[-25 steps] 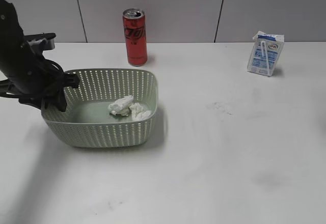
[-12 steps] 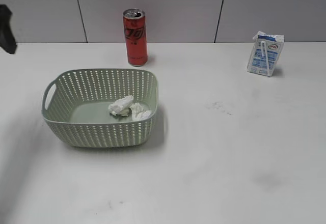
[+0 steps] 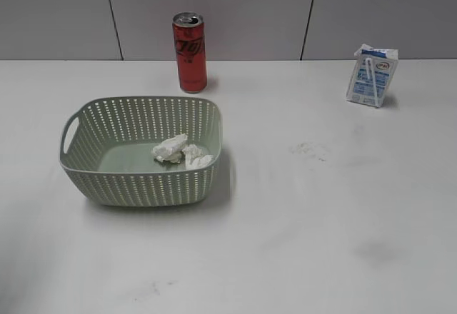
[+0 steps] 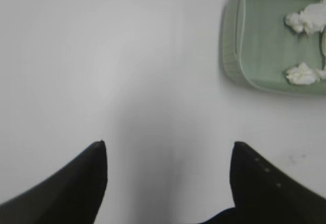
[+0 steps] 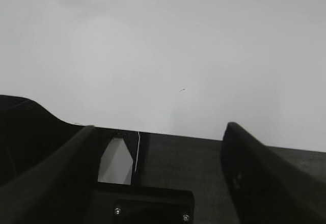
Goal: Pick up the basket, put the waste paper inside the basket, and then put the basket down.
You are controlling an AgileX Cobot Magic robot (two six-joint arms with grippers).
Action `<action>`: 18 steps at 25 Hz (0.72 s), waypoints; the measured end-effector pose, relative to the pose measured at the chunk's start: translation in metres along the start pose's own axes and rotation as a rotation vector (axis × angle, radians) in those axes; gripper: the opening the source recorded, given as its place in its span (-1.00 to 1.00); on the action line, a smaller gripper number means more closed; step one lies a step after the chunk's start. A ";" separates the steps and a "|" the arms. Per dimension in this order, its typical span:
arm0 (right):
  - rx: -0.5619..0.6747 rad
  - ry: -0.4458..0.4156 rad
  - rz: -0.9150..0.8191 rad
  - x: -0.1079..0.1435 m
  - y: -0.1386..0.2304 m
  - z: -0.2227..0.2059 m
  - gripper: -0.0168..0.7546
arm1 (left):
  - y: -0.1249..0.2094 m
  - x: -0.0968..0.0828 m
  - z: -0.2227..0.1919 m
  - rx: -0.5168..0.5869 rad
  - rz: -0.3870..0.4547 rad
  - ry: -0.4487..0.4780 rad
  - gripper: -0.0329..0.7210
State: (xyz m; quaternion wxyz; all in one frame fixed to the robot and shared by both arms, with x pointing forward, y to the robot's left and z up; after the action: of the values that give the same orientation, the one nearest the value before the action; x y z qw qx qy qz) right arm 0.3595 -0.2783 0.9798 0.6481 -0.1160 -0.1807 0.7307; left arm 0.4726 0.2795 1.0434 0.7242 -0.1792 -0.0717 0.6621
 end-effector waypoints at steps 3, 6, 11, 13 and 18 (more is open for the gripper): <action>-0.117 0.008 0.011 0.002 0.015 0.009 0.48 | 0.038 -0.005 0.004 -0.010 -0.006 0.004 0.59; -0.273 0.018 0.024 0.004 0.019 0.026 0.48 | 0.077 -0.008 0.002 -0.024 -0.009 0.004 0.58; -0.491 0.043 0.028 0.004 0.027 0.044 0.48 | 0.121 -0.011 0.004 -0.182 -0.030 -0.013 0.57; -0.555 0.060 0.019 0.002 0.030 0.052 0.48 | 0.134 -0.013 0.010 -0.288 -0.044 -0.023 0.57; -0.635 0.069 0.015 0.002 0.037 0.061 0.48 | 0.158 -0.019 0.036 -0.546 -0.087 -0.044 0.55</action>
State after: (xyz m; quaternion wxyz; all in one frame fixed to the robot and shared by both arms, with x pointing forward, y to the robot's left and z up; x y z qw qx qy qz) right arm 0.3016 -0.2871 1.0197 0.5797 -0.3386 -0.3766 0.6383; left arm 0.3111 0.2755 1.0236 0.6751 -0.3501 -0.2711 0.5901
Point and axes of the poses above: a point on each arm's last joint axis where the gripper is mounted, z pointing back along that axis away from the gripper, x along the wrist's bending axis when the last joint is at zero, y = z × x, the point moved 7 cm from there along -z, pointing out along that axis toward the gripper
